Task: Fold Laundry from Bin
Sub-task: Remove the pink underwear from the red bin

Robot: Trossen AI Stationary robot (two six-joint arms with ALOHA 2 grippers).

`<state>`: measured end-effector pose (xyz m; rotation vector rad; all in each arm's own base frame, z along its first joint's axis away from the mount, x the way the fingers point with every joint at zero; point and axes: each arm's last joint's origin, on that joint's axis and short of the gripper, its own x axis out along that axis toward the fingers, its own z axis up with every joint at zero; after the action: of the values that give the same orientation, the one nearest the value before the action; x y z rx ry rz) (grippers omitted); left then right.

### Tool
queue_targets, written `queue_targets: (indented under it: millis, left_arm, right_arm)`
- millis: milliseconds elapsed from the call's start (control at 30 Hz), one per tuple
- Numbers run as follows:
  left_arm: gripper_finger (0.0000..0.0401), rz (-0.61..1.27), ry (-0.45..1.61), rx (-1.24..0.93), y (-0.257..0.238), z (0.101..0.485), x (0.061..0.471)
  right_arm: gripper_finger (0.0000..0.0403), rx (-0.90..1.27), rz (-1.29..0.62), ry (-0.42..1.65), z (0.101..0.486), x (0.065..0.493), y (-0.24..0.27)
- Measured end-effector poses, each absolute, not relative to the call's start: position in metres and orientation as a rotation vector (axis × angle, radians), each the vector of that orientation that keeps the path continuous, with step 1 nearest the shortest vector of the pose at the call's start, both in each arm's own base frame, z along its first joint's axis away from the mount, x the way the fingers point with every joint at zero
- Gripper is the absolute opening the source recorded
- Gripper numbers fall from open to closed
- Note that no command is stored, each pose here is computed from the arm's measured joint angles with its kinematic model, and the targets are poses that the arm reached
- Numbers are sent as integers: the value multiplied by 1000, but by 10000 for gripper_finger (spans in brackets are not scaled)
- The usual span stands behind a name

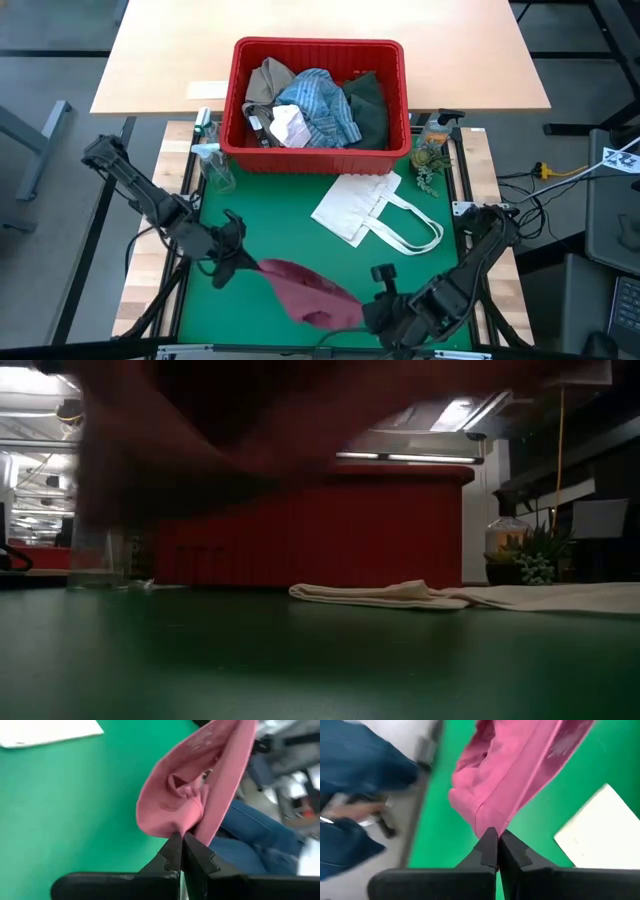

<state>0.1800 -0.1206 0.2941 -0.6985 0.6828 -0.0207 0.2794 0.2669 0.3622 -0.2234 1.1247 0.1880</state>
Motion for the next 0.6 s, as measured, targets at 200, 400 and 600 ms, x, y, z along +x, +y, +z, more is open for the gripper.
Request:
queue_targets:
  millis: [200, 400, 600]
  left_arm:
    - [0, 112, 774, -690, -111, 267, 213]
    - [0, 135, 830, -712, -104, 256, 226]
    - [0, 41, 861, -854, -105, 272, 220]
  right_arm:
    - [1, -268, 73, 1300, 332, 270, 261]
    - [1, -263, 45, 1400, 314, 259, 250]
    - [1, -136, 127, 1236, 337, 259, 250]
